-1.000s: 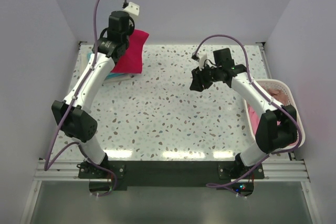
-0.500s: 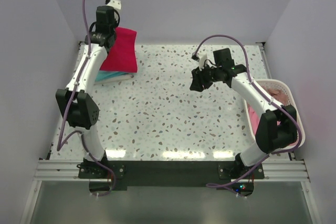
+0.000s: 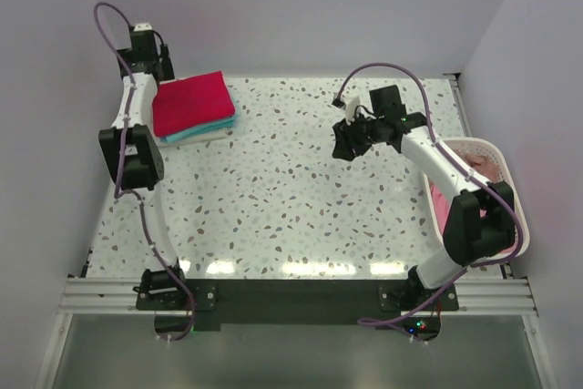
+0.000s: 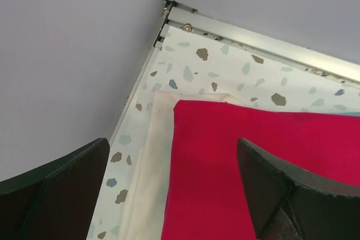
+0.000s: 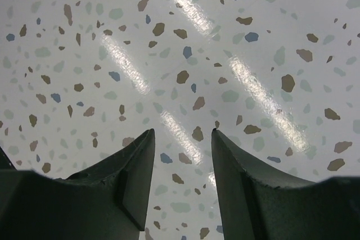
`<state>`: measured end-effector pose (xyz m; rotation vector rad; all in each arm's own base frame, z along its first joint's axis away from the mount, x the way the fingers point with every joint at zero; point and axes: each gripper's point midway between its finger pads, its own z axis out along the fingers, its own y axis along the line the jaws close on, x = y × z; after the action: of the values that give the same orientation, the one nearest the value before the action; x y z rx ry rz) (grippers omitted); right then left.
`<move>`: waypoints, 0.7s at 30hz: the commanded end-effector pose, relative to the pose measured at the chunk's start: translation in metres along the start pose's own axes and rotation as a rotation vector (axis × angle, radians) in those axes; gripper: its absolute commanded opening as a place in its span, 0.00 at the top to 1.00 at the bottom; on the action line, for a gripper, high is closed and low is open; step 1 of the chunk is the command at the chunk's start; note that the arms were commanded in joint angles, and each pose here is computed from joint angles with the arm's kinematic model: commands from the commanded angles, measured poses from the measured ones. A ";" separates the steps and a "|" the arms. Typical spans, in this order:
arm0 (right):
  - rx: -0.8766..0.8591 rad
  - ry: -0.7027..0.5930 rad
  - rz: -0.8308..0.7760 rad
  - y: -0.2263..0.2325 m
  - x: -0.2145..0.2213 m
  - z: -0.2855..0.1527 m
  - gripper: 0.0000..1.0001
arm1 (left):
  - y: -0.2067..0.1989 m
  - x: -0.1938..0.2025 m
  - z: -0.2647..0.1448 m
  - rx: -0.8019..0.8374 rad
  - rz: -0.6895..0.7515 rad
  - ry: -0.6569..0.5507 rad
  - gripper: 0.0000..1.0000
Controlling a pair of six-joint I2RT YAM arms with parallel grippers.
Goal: Fold and stack the t-shirts
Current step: Neatly place the folded tshirt to the corner, then reset both grippers
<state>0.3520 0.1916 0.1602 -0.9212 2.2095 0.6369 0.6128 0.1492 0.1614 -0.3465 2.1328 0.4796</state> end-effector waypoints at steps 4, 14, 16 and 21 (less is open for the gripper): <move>0.056 0.015 -0.056 -0.011 -0.002 -0.008 0.47 | 0.014 -0.136 -0.148 0.195 -0.234 -0.338 0.00; 0.744 -0.343 0.077 -0.092 -0.045 -0.135 0.01 | -0.035 -0.060 -0.329 0.845 -0.202 -0.363 0.00; 0.915 -0.410 0.128 -0.098 -0.044 -0.176 0.01 | -0.031 -0.031 -0.352 0.873 -0.196 -0.363 0.00; 1.121 -0.475 0.215 -0.096 -0.033 -0.234 0.01 | -0.017 0.024 -0.371 0.834 -0.161 -0.374 0.00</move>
<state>0.3634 0.0317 0.3003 -0.1841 1.8700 -0.1662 0.3534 -0.0307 0.3649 0.0315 1.6837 -0.3777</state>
